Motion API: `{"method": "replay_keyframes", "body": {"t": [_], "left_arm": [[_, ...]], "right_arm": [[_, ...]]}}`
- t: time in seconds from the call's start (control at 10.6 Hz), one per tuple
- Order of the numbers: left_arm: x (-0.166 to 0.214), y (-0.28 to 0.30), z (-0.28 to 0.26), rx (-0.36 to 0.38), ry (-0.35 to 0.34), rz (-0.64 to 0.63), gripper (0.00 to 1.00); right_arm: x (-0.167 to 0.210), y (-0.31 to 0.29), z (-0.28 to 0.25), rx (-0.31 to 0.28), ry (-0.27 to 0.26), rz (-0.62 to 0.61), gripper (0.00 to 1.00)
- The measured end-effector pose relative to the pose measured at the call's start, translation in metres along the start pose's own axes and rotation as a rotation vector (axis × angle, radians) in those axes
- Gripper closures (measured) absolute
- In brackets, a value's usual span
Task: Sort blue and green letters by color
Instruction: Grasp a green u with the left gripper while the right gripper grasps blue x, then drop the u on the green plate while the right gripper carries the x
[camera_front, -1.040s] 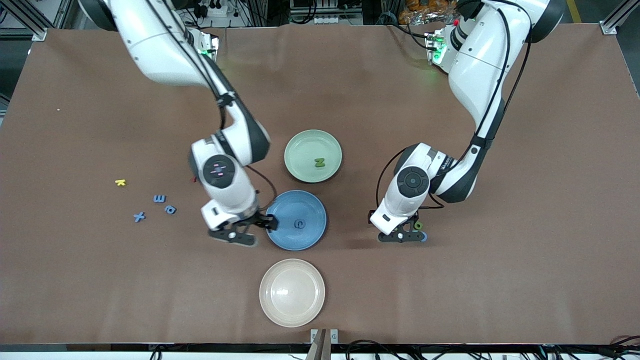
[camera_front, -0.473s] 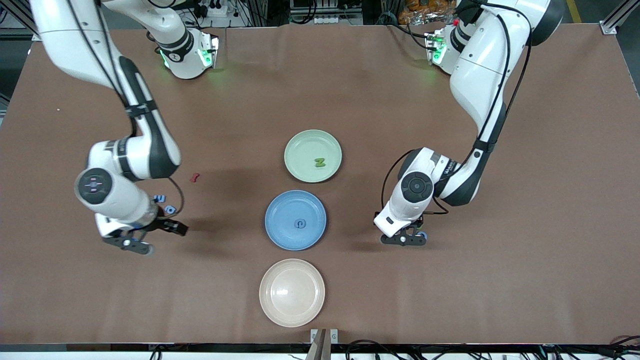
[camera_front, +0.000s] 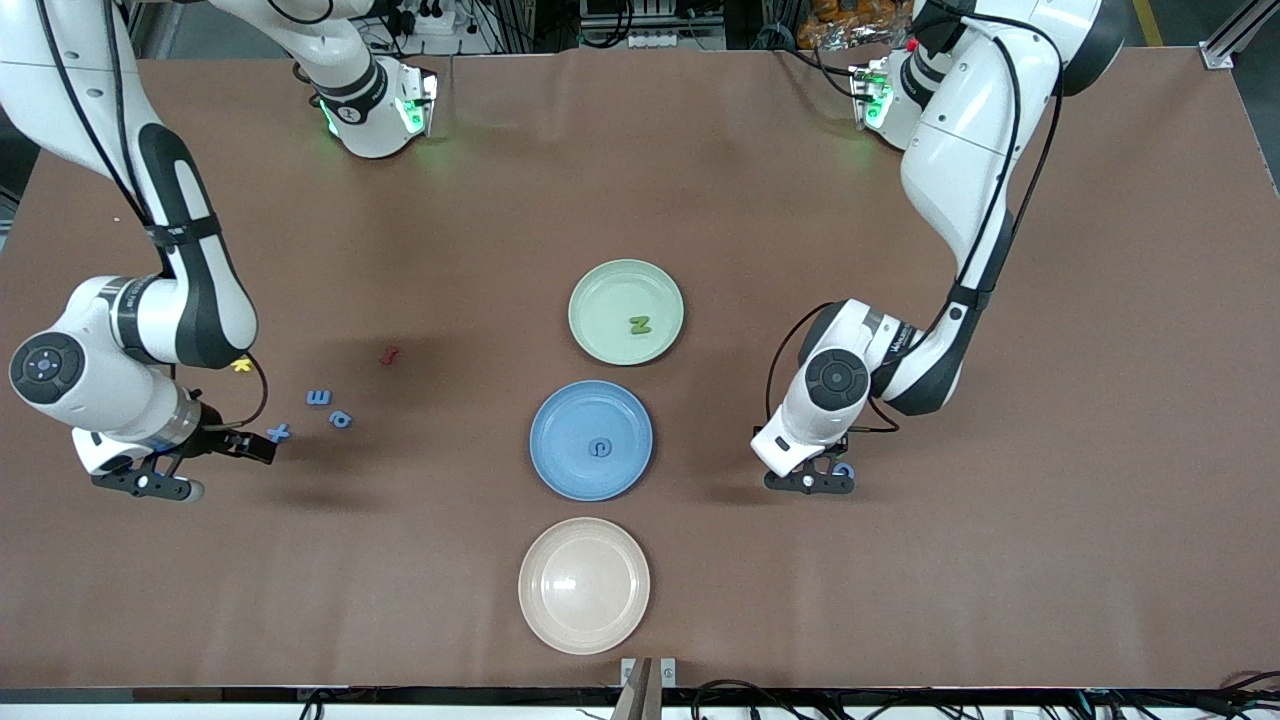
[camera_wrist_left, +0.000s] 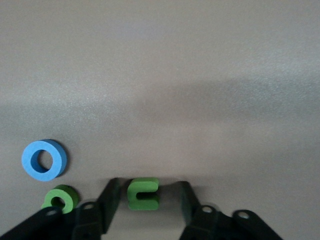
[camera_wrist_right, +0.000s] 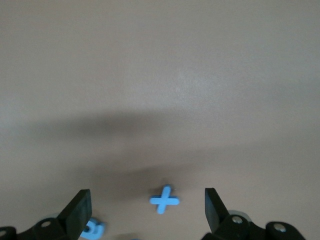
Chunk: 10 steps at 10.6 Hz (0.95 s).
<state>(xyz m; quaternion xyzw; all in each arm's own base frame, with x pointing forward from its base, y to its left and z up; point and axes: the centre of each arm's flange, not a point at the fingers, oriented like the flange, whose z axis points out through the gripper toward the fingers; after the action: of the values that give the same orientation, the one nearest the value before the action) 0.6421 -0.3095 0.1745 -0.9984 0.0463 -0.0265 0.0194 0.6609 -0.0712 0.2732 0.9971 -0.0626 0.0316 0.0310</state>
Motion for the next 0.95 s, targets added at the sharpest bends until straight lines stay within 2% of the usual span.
{"method": "replay_keyframes", "body": {"t": [0.19, 0.38, 0.57, 0.95], "left_arm": [[0.002, 0.002, -0.004, -0.003, 0.006, 0.001, 0.7], [0.002, 0.004, -0.006, -0.005, 0.008, 0.004, 0.73], [-0.001, 0.017, -0.012, -0.033, -0.007, -0.01, 0.73], [-0.036, 0.096, -0.042, -0.127, -0.076, -0.139, 0.73]], "right_arm": [[-0.014, 0.009, 0.019, 0.001, -0.016, -0.156, 0.0], [-0.024, 0.011, 0.032, 0.005, -0.026, -0.29, 0.0], [-0.036, 0.017, 0.047, 0.004, -0.003, -0.381, 0.0], [-0.053, 0.027, 0.066, 0.006, 0.001, -0.416, 0.0]]}}
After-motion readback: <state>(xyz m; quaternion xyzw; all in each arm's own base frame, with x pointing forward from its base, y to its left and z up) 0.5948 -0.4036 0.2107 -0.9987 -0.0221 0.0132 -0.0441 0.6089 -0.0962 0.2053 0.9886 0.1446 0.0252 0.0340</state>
